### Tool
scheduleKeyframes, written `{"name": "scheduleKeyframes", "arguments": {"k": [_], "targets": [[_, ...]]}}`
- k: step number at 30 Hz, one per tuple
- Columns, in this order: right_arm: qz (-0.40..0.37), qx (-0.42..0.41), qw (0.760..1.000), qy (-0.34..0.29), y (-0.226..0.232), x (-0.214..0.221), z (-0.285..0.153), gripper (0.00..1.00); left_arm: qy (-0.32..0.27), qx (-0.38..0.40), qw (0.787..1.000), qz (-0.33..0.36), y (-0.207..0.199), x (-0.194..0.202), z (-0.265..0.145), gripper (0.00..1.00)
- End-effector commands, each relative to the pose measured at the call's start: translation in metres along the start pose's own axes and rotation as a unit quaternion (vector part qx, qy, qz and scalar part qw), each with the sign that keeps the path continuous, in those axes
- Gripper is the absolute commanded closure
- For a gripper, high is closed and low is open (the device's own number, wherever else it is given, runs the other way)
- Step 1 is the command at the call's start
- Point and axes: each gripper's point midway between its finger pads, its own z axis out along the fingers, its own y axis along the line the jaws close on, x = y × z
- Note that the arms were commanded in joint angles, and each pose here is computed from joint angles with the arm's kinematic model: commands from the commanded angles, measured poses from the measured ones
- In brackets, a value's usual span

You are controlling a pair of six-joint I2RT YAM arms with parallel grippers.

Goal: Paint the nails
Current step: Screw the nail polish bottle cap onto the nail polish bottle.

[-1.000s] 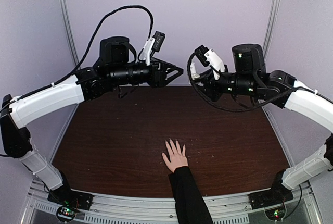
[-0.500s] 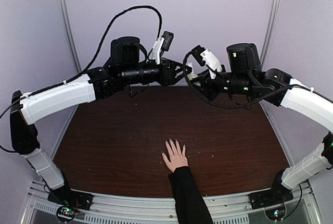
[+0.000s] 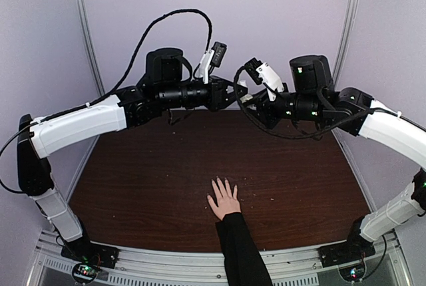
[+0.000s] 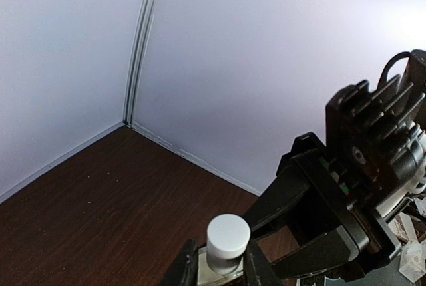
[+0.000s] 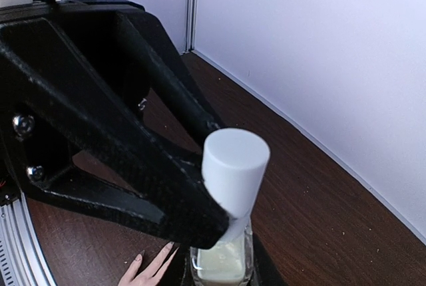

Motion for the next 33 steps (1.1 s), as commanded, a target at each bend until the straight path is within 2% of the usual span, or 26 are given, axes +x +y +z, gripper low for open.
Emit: {"name": "scheduleKeyframes", "arguments": {"k": [1,11,20,33], "targets": [[0.007,-0.004,1.000,-0.025,0.001,-0.019,-0.007,1.00,-0.027,0.025,0.999,0.014,-0.014,-0.018,0.001,0.81],[-0.016,-0.044,0.998,-0.049,0.014,-0.031,-0.020,1.00,-0.001,0.058,0.998,0.030,-0.025,-0.008,-0.002,0.93],[-0.034,-0.106,0.991,-0.081,0.033,-0.045,-0.035,1.00,0.036,0.103,0.994,0.030,-0.037,0.012,-0.002,0.94],[-0.054,-0.189,0.970,-0.140,0.056,-0.069,-0.064,1.00,0.051,0.187,0.980,0.034,-0.058,0.029,-0.002,0.92]]}}
